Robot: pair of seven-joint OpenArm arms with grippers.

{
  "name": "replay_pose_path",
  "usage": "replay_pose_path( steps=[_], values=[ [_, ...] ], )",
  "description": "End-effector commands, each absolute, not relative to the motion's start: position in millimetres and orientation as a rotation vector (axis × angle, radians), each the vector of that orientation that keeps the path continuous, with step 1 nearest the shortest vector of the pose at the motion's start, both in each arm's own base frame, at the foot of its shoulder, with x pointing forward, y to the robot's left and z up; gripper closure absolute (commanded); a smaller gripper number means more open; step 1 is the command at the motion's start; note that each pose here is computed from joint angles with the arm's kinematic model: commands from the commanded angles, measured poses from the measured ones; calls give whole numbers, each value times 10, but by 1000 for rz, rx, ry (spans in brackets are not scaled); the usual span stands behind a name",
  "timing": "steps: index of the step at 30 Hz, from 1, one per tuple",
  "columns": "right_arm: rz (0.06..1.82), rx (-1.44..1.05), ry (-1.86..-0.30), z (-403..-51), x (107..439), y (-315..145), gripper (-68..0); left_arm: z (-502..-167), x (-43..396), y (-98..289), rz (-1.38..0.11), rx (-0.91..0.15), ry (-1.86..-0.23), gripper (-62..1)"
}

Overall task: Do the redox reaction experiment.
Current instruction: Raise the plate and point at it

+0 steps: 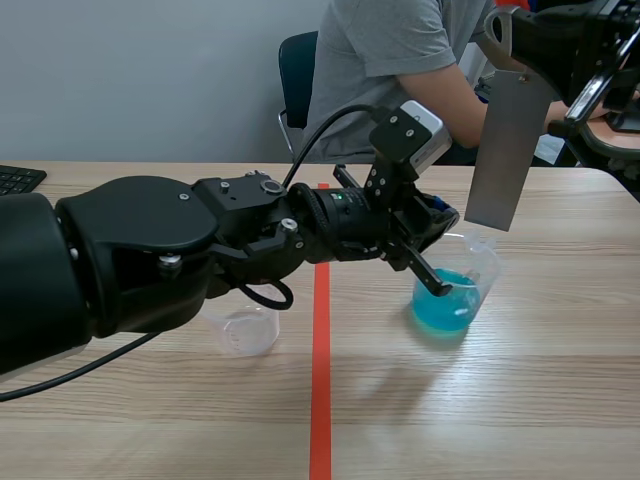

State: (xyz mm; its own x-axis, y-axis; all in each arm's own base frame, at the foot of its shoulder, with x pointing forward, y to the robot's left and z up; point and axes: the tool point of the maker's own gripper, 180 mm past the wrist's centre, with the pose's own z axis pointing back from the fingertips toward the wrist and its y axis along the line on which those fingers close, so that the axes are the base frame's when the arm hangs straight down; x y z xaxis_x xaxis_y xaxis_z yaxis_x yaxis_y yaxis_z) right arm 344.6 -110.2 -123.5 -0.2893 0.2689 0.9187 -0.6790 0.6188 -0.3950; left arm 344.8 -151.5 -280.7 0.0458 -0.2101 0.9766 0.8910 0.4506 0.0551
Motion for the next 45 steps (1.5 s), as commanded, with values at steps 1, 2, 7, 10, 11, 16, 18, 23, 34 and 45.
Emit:
replay_pose_path(
  steps=[1, 2, 7, 10, 11, 16, 18, 23, 34, 45],
  values=[
    [978, 343, -1649, -1094, 3436, -1110, -15, -2638, 3468, -1599, -960, -733, -1280, -44],
    [978, 343, -1649, -1094, 3436, -1110, -15, -2639, 3468, -1599, -960, -733, -1280, -44],
    [978, 343, -1649, -1094, 3436, -1110, -15, -2639, 3468, -1599, -960, -733, -1280, -44],
    [978, 343, -1649, -1094, 3436, -1110, -15, -2641, 3468, -1597, -960, -733, -1279, -44],
    [978, 343, -1649, -1094, 3436, -1110, -15, -2643, 3468, -1595, -960, -732, -1279, -44],
    [978, 343, -1649, -1094, 3436, -1110, -15, -2707, 3506, -1492, -960, -705, -1266, -44],
    [978, 343, -1649, -1094, 3436, -1110, -15, -2753, 3544, -1366, -950, -685, -1260, -44],
    [978, 343, -1649, -1094, 3436, -1110, -15, -2803, 3619, -791, -868, -638, -1272, -44],
    [978, 343, -1649, -1094, 3436, -1110, -15, -2744, 3337, 1086, -653, -408, -1293, -44],
    [978, 343, -1649, -1093, 3436, -1110, -15, -3199, 2639, 2176, -423, -222, -1125, -44]
  ],
)
